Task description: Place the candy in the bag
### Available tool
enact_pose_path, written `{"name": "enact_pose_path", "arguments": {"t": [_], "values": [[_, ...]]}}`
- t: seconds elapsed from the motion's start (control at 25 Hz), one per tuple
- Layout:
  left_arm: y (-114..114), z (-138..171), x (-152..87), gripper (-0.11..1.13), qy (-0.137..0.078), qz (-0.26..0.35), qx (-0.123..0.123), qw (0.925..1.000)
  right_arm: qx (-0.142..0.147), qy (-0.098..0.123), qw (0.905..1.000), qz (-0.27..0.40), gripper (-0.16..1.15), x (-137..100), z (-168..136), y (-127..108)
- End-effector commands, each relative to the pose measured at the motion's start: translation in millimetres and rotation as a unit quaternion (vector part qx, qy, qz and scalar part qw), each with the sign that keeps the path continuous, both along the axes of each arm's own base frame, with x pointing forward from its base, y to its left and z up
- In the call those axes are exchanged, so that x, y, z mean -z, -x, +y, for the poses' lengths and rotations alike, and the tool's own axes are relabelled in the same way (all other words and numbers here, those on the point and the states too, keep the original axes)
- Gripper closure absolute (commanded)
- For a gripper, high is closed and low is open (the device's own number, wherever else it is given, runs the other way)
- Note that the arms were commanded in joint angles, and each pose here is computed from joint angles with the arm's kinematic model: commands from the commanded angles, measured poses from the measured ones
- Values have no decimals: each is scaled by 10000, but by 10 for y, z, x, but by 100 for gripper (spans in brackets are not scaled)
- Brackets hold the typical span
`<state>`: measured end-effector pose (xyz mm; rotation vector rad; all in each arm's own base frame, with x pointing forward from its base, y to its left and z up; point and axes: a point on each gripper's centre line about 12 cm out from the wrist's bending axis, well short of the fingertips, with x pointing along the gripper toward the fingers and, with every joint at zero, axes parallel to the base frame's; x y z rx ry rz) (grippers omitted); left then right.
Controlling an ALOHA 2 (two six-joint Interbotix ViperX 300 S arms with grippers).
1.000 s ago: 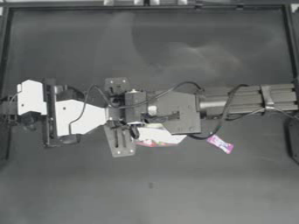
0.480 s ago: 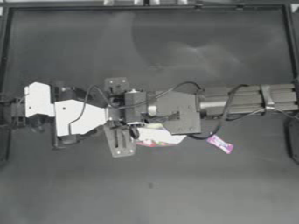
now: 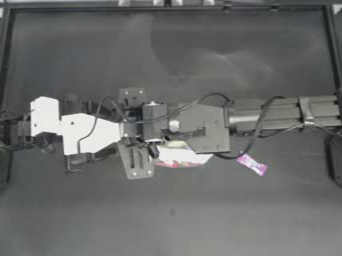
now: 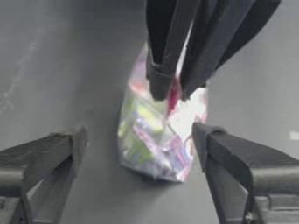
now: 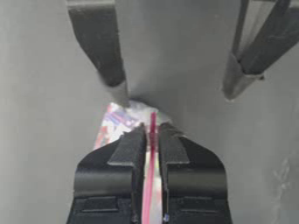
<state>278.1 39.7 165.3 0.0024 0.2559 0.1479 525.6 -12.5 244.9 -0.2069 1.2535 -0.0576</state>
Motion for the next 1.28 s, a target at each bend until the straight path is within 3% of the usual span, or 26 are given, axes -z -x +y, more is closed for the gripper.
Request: {"name": "enact_pose_path", "arguments": {"t": [0.04, 1.28], "values": [[-52, -3, -112, 3, -21, -268, 7, 9996, -22, 14, 9995, -305, 61, -232, 5, -10], [-72, -63, -118, 4, 37, -383, 54, 9992, -31, 77, 9993, -358, 65, -269, -8, -18]]}}
